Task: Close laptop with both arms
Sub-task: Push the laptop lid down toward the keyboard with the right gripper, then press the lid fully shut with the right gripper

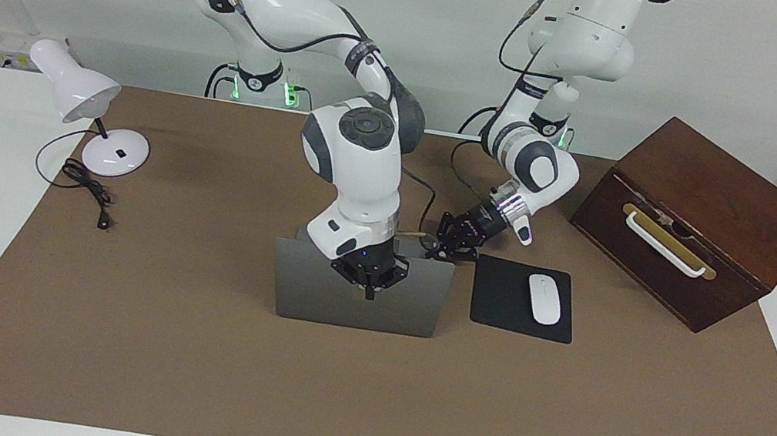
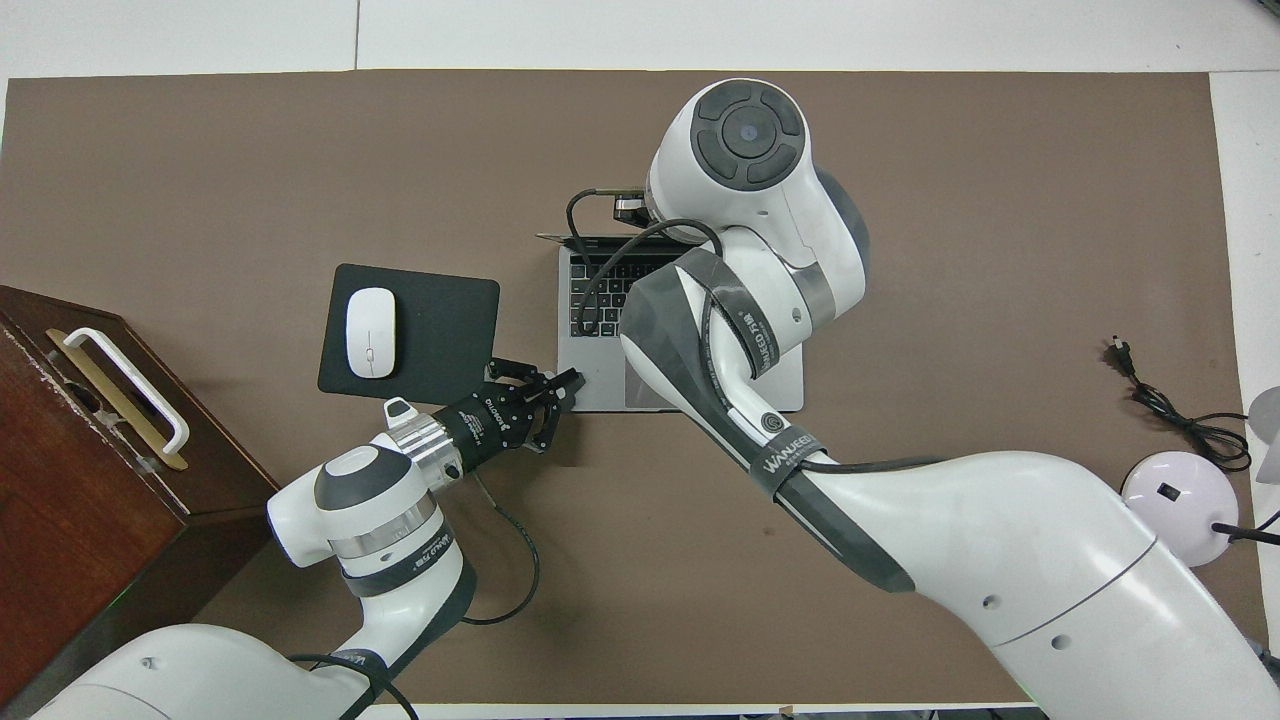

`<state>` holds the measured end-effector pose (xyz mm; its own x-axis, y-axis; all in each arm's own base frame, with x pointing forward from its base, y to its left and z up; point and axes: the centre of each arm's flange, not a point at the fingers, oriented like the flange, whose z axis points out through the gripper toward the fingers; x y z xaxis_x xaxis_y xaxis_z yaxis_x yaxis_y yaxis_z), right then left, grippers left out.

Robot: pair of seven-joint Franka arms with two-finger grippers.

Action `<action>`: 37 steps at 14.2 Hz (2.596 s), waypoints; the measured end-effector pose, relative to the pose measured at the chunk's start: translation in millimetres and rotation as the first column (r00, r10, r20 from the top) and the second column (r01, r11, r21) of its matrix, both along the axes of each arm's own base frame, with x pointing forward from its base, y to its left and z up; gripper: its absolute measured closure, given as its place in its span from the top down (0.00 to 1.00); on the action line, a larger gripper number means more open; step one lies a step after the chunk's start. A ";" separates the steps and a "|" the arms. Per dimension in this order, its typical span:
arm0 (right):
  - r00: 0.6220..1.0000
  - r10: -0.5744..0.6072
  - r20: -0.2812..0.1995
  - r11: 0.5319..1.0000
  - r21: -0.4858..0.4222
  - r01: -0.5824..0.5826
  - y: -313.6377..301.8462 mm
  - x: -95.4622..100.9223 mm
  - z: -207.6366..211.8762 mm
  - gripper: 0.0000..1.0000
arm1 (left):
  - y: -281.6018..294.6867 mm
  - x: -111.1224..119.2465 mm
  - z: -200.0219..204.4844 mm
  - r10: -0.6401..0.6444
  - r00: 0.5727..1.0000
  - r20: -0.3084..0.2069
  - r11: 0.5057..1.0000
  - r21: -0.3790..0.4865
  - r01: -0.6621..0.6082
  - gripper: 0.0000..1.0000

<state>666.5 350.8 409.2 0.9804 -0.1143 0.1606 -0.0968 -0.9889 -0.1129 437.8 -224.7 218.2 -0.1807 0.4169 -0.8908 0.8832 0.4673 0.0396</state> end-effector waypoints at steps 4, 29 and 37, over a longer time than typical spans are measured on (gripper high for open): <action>0.999 -0.022 -0.037 1.000 0.011 0.022 0.3 -3.0 -3.6 0.01 | 0.1 0.0 -0.1 0.000 1.000 0.000 1.000 0.000 0.000 0.01; 0.986 -0.046 -0.160 0.999 -0.014 0.045 10.0 -30.8 -64.6 0.01 | 0.1 0.0 -0.2 0.000 1.000 0.000 1.000 -0.001 0.000 0.01; 0.983 -0.050 -0.177 0.999 -0.013 0.048 9.3 -33.6 -71.4 0.01 | 2.1 1.3 -3.4 -0.012 1.000 0.019 1.000 -0.019 0.013 0.01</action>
